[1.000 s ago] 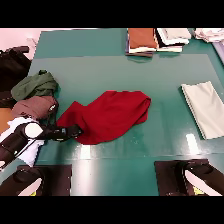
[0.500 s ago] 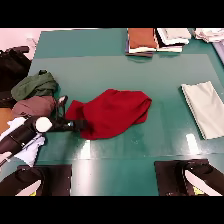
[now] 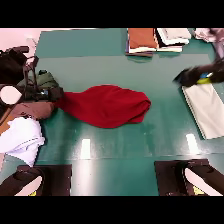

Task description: Fold the shirts.

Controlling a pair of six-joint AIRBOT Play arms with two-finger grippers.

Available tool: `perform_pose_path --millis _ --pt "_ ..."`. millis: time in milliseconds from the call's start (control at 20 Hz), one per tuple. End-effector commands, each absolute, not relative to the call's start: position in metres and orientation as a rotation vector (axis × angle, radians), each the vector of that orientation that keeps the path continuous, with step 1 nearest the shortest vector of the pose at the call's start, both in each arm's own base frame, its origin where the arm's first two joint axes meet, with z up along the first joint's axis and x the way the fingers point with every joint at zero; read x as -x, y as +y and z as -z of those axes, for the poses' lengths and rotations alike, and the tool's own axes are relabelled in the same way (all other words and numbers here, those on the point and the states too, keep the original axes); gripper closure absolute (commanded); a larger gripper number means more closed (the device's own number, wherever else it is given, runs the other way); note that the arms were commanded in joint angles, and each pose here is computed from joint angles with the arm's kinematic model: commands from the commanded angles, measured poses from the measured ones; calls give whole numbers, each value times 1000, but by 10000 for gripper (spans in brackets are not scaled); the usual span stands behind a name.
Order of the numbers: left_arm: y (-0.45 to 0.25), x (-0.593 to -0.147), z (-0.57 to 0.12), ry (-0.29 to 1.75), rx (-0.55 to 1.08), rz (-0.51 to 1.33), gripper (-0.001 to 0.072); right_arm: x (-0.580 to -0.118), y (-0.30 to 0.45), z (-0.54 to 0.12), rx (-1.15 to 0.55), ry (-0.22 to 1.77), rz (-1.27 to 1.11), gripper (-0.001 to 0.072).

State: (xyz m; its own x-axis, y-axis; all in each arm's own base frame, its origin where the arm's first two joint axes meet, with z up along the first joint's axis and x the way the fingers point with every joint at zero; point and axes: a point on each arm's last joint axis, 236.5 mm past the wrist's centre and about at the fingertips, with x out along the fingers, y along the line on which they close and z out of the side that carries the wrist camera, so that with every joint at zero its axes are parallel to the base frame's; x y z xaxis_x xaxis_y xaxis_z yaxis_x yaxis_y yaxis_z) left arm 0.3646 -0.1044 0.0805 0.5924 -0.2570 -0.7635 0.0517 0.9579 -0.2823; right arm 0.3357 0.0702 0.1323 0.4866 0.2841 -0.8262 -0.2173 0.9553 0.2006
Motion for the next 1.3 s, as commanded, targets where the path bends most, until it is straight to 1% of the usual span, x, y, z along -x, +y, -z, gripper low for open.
perform_pose_path --millis 0,100,200,450,500,550,600,650,700,800,900,950,1000,1100,1200,1250 --pt "-93 -371 -92 898 210 166 682 -323 83 -29 -303 1205 -310 152" --pt "-93 -368 -90 909 207 166 682 -333 102 -4 -391 1223 -355 153" --pt "-92 -368 -90 911 202 168 682 -348 118 9 -426 1229 -386 160" --pt "-92 -368 -90 911 200 170 682 -369 164 30 -354 1314 -491 161" --pt "-92 -368 -90 911 200 170 682 -373 171 31 -342 1320 -506 186" --pt "-93 -368 -90 911 200 170 681 -378 177 33 -329 1320 -520 309" --pt "-92 -368 -90 910 200 170 682 -382 180 32 -310 1313 -536 473" --pt "-93 -368 -90 908 192 173 682 -387 182 30 -289 1297 -555 684" --pt "-92 -370 -93 897 182 179 681 -393 182 23 -276 1275 -564 691" --pt "-89 -377 -126 812 148 187 682 -407 174 -12 -221 1187 -562 692" --pt "-80 -383 -208 619 108 179 682 -417 157 -81 -130 1043 -553 692" --pt "-73 -379 -263 494 92 172 682 -415 149 -126 -89 957 -551 692" --pt "-69 -371 -315 381 87 170 682 -409 141 -170 -58 872 -547 692" --pt "-65 -337 -414 171 81 191 682 -385 129 -258 -11 683 -536 692" --pt "-64 -296 -482 34 103 223 682 -348 120 -331 26 517 -522 692" --pt "-64 -280 -502 -6 91 239 682 -331 118 -355 41 459 -519 692"
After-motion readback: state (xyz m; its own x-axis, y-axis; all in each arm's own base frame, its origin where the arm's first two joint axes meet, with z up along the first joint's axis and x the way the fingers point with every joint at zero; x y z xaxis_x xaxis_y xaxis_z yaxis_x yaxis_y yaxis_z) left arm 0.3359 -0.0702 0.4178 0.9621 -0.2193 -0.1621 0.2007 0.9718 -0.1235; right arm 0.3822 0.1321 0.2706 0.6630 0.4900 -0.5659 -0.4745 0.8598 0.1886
